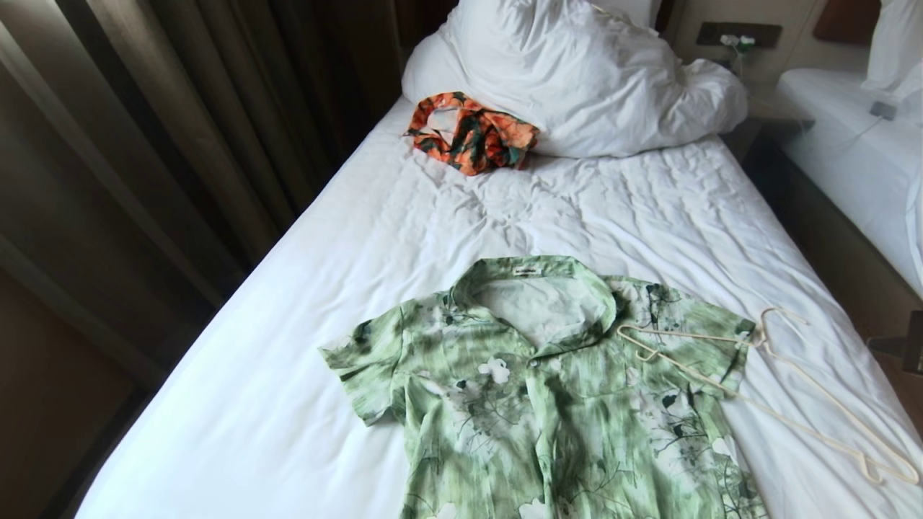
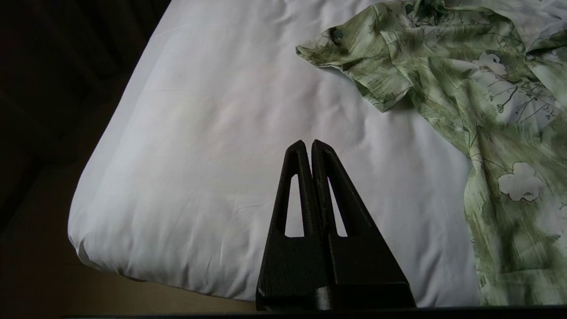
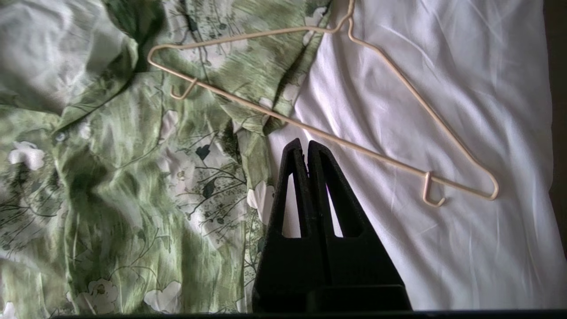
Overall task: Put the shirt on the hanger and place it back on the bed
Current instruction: Lift the shirt and hanger
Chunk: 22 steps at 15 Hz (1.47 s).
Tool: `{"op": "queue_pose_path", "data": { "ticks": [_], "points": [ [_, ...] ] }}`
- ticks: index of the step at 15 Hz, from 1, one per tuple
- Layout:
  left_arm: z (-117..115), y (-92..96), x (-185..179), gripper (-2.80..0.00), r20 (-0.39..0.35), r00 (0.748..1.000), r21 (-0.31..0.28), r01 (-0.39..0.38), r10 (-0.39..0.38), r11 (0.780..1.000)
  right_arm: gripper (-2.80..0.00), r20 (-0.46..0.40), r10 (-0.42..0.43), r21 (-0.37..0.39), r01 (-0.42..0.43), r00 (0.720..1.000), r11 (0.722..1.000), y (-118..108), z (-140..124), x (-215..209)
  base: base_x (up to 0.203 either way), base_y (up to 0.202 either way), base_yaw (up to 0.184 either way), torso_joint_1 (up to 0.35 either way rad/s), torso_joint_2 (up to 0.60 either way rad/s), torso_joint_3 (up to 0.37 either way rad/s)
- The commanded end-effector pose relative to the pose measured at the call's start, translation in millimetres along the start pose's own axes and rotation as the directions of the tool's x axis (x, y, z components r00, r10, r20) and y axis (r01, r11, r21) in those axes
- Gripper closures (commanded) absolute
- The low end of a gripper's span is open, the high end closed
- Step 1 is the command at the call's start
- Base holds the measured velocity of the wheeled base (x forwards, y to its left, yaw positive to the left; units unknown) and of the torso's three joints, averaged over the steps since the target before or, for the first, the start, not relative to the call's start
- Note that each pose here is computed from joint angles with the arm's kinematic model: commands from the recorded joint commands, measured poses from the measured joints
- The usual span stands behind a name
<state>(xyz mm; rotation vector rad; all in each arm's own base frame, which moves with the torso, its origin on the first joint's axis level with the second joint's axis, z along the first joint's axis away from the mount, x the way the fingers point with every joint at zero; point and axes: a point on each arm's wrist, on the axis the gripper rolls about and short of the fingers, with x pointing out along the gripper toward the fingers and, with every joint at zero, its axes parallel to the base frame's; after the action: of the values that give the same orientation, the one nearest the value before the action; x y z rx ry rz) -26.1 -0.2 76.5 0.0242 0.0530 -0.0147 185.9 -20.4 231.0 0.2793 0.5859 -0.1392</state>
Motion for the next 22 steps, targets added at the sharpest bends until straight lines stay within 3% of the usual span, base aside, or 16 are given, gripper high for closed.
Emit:
{"op": "queue_pose_path", "data": {
  "ticks": [1, 3, 5, 9, 11, 12, 13, 15, 17, 22],
  "points": [
    [0, 0.0, 0, 0.0, -0.002, 1.0, 0.0, 0.0, 0.0, 1.0, 0.0, -0.197, -0.081, 0.04, 0.091, 0.977, 0.995, -15, 12, 69, 0.0, 0.0, 0.0, 0.0, 0.0, 0.0],
    [0, 0.0, 0, 0.0, -0.002, 1.0, 0.0, 0.0, 0.0, 1.0, 0.0, -0.281, -0.138, 0.061, 0.161, 0.95, 0.985, -38, 22, 100, 0.0, 0.0, 0.0, 0.0, 0.0, 0.0],
    [0, 0.0, 0, 0.0, -0.002, 1.0, 0.0, 0.0, 0.0, 1.0, 0.0, -0.336, -0.19, 0.074, 0.227, 0.922, 0.971, -76, 34, 114, 0.0, 0.0, 0.0, 0.0, 0.0, 0.0],
    [0, 0.0, 0, 0.0, -0.002, 1.0, 0.0, 0.0, 0.0, 1.0, 0.0, -0.416, -0.212, 0.02, 0.242, 0.885, 0.97, -137, 30, 119, 0.0, 0.0, 0.0, 0.0, 0.0, 0.0],
    [0, 0.0, 0, 0.0, -0.002, 1.0, 0.0, 0.0, 0.0, 1.0, 0.0, -0.425, -0.169, 0.027, 0.2, 0.889, 0.979, -156, 27, 116, 0.0, 0.0, 0.0, 0.0, 0.0, 0.0],
    [0, 0.0, 0, 0.0, -0.002, 1.0, 0.0, 0.0, 0.0, 1.0, -0.68, -0.443, -0.142, 0.027, 0.171, 0.885, 0.985, -160, 24, 113, 0.0, 0.0, 0.0, 0.0, 0.0, 0.0],
    [0, 0.0, 0, 0.0, -0.002, 1.0, 0.0, 0.0, 0.0, 1.0, -2.8, -0.452, -0.116, 0.028, 0.144, 0.884, 0.989, -161, 22, 111, 0.0, 0.0, 0.0, 0.0, 0.0, 0.0],
    [0, 0.0, 0, 0.0, -0.002, 1.0, 0.0, 0.0, 0.0, 1.0, -2.8, -0.441, -0.053, 0.054, 0.085, 0.896, 0.995, -160, 22, 112, 0.0, 0.0, 0.0, 0.0, 0.0, 0.0],
    [0, 0.0, 0, 0.0, -0.002, 1.0, 0.0, 0.0, 0.0, 1.0, -2.8, -0.425, 0.073, 0.114, -0.027, 0.902, 0.993, -160, 19, 117, 0.0, 0.0, 0.0, 0.0, 0.0, 0.0],
    [0, 0.0, 0, 0.0, -0.002, 1.0, 0.0, 0.0, 0.0, 1.0, -2.8, -0.456, 0.253, 0.196, -0.181, 0.853, 0.964, -169, -3, 148, 0.0, 0.0, 0.0, 0.0, 0.0, 0.0]
  ]
}}
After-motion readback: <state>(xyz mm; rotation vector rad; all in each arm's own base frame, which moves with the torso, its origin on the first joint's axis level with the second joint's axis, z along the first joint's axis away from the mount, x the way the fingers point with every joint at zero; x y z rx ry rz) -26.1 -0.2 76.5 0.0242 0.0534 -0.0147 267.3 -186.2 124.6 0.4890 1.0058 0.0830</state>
